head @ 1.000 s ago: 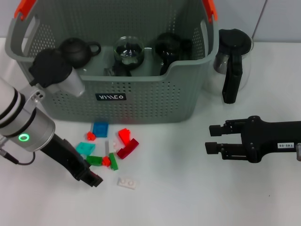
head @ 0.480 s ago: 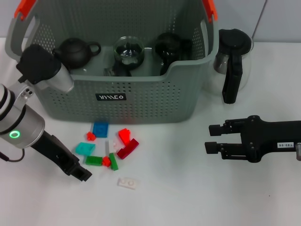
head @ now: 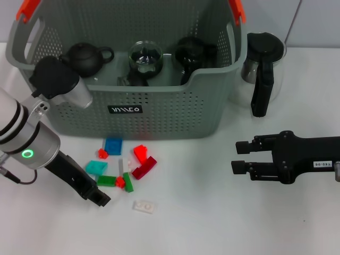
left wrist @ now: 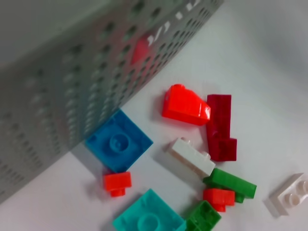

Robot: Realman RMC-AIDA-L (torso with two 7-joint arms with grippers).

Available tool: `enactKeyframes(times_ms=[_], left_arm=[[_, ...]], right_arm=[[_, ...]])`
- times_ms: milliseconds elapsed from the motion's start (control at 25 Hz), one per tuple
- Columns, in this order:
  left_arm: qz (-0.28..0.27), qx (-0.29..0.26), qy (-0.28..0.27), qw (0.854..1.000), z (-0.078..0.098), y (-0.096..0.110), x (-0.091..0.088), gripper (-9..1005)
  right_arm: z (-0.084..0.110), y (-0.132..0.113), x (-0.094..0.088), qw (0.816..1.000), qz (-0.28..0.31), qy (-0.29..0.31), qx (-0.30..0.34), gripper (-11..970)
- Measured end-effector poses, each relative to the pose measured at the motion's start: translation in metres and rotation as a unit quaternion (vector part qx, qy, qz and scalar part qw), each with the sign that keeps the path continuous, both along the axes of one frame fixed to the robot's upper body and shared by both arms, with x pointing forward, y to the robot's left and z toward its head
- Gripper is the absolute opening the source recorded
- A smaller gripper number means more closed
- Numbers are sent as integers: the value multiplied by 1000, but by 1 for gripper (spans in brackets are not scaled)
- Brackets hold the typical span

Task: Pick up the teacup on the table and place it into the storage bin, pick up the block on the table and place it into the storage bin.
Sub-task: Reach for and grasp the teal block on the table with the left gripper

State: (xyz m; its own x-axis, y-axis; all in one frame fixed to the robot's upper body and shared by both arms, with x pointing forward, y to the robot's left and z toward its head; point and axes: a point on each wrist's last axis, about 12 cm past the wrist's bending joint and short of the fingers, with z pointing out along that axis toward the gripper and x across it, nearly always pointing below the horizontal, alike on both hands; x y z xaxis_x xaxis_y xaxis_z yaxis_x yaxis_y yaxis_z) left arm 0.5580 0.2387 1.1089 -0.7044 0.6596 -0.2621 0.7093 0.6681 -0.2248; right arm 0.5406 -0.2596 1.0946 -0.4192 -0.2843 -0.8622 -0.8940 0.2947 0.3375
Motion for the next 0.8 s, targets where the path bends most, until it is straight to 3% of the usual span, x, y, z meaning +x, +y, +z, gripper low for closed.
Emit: enactKeyframes(times_ms=[440,640,800], left_arm=[[-43,-64,21,997,17,-12,-7,564],[-13,-60,-30,998,31,3,-3,564],[-14,-48,-78,996,31,7,2,564]], right_arm=[[0,0,0,1000,0,-1,0,583],[1,1,2,1000,0,-2,-1,583],[2,1,3,1000,0,-5,-2,583]])
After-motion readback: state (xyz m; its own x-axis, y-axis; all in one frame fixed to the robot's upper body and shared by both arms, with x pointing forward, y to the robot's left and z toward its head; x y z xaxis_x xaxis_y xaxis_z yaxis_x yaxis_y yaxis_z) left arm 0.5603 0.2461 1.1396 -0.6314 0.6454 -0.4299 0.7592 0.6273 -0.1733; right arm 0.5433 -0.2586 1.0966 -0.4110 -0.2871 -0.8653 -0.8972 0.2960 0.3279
